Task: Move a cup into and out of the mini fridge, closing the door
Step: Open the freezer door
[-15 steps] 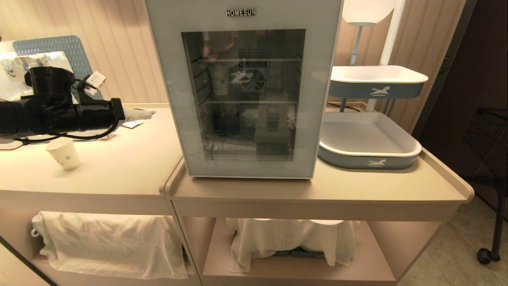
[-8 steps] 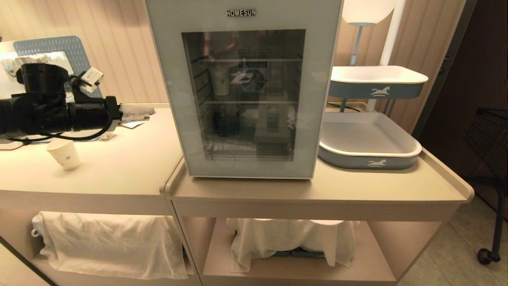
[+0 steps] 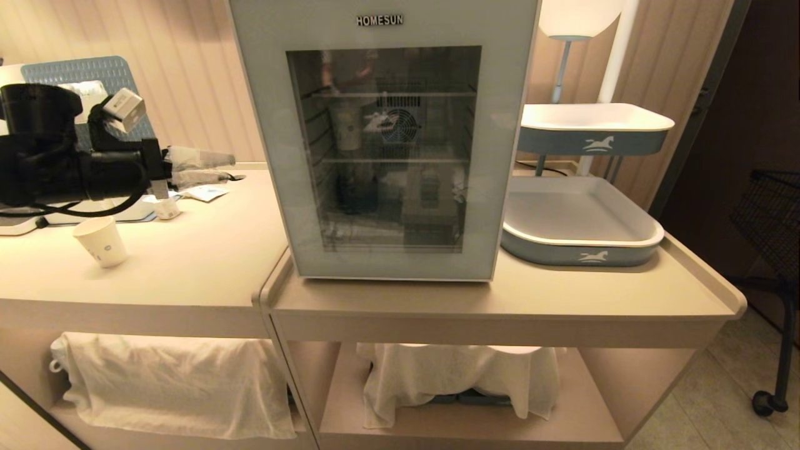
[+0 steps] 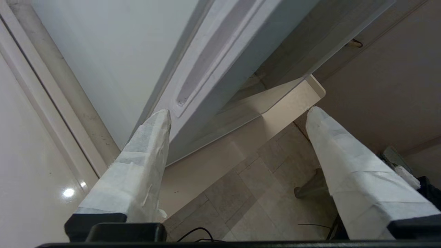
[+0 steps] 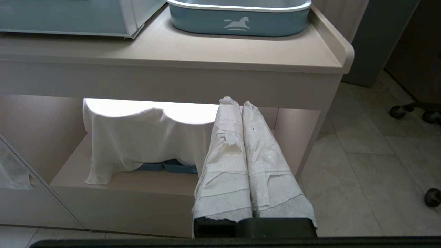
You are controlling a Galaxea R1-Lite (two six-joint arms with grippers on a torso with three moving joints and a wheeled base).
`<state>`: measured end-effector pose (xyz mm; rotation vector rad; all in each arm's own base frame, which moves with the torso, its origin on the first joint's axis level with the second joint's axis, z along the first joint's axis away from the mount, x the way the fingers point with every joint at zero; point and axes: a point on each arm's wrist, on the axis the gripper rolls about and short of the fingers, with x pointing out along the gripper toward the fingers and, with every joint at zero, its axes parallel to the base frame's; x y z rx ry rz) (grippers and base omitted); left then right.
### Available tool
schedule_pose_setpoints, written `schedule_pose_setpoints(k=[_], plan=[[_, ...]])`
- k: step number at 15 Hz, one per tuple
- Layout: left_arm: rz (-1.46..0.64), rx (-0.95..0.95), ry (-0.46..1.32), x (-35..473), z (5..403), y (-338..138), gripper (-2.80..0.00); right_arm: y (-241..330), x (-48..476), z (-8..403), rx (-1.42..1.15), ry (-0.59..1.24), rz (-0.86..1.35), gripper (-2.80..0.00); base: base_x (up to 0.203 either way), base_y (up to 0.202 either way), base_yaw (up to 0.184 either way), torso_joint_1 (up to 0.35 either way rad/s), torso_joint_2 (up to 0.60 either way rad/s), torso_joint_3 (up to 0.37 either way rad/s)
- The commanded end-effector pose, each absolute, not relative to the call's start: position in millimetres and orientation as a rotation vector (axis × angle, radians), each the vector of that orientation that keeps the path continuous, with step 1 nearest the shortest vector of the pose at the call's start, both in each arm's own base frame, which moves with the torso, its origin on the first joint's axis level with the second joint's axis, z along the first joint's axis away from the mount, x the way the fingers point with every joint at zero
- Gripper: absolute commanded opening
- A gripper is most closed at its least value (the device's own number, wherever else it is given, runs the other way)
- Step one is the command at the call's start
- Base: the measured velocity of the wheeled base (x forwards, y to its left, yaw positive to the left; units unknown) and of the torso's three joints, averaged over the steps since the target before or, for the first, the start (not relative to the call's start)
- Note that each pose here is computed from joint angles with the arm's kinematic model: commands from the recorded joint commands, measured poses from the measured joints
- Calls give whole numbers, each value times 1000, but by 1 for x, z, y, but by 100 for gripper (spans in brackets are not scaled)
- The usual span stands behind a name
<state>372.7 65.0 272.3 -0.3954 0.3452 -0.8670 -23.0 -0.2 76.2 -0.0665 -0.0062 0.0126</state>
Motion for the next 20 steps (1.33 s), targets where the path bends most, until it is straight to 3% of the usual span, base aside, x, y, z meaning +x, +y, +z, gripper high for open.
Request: schedule_pose_setpoints(k=[1,11,20], plan=[[-892,-379,330,368,280,58,0,0,-23,76,-67,-5,14,-280,0,0,0,0,0,0],[-954,-174,199,365,313,41,0,0,-23,76,-67,-5,14,-280,0,0,0,0,0,0],[-916,-43,147,381,304,45,0,0,-23,76,-67,-5,14,-280,0,0,0,0,0,0]])
